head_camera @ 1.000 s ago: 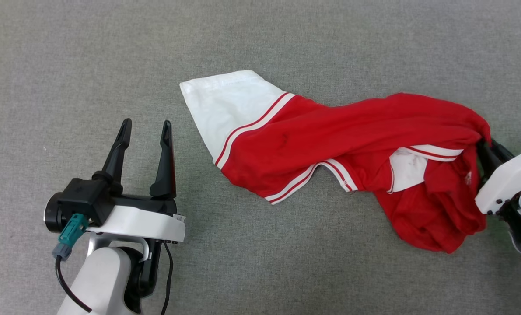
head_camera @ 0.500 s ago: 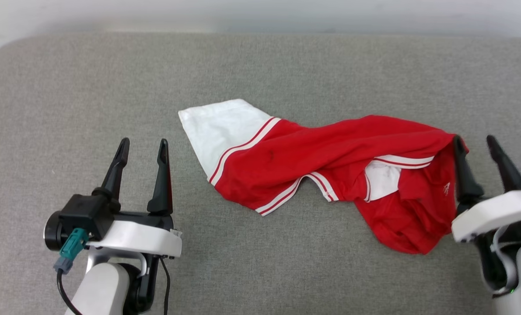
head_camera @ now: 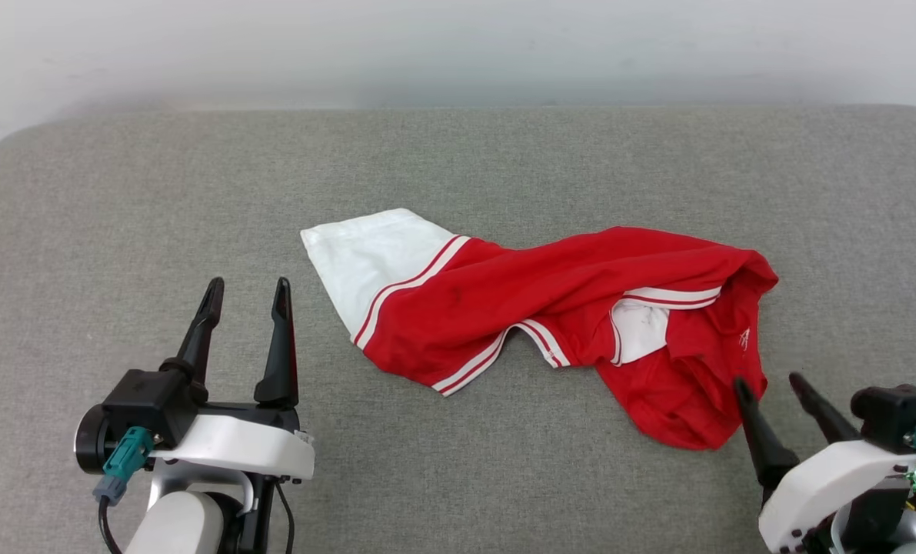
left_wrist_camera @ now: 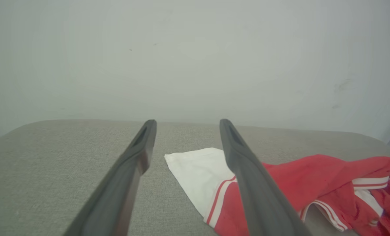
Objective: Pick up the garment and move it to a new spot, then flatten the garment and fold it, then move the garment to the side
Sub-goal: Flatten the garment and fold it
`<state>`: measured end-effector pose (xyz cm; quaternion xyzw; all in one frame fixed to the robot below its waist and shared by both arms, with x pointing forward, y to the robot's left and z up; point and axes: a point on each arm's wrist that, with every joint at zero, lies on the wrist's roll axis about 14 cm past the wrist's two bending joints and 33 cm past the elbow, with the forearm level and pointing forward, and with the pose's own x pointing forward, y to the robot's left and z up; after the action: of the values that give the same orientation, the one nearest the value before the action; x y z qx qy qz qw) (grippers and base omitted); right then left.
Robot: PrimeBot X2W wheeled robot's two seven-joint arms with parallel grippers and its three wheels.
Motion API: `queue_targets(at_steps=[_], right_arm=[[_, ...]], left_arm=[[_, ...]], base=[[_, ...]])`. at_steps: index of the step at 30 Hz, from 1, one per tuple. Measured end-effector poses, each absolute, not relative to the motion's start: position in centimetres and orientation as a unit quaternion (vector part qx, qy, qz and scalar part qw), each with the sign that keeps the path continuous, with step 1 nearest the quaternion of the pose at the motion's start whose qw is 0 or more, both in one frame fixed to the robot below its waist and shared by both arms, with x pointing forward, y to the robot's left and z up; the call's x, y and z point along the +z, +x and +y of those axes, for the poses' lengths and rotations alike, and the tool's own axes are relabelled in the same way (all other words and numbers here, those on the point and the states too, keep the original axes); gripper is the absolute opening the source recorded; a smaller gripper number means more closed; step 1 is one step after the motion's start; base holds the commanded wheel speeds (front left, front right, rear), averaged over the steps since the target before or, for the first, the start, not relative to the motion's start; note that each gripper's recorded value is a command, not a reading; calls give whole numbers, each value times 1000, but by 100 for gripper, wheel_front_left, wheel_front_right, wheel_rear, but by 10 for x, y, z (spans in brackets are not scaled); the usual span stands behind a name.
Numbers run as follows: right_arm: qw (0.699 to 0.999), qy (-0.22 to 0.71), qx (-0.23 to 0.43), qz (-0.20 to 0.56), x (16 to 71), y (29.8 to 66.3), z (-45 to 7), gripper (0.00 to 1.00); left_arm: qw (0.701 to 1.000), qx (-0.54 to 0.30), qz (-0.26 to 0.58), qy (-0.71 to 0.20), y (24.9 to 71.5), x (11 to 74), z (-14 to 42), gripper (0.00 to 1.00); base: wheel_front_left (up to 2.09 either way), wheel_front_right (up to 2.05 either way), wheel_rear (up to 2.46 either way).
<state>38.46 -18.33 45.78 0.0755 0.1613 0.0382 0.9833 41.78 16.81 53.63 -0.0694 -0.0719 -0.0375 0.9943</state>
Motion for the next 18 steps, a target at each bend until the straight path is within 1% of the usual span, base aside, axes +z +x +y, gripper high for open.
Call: queue_targets(at_steps=[5,10,13,18], right_arm=[[969,44,58,234,441,373,-183,100],[956,7,97,276,431,380,-174,100],[943,-15,125,307,419,388,-166,100],[910,-37,160,381,384,391,-159,100]], left_arm=[[994,-43,-71,-71,420,537,164,100],[994,-45,-64,-71,427,531,163,100],[995,-44,-57,-72,431,524,164,100],[995,-38,-51,-75,439,515,167,100]], base=[[0,0,0],[0,0,0],[0,0,0],[0,0,0]])
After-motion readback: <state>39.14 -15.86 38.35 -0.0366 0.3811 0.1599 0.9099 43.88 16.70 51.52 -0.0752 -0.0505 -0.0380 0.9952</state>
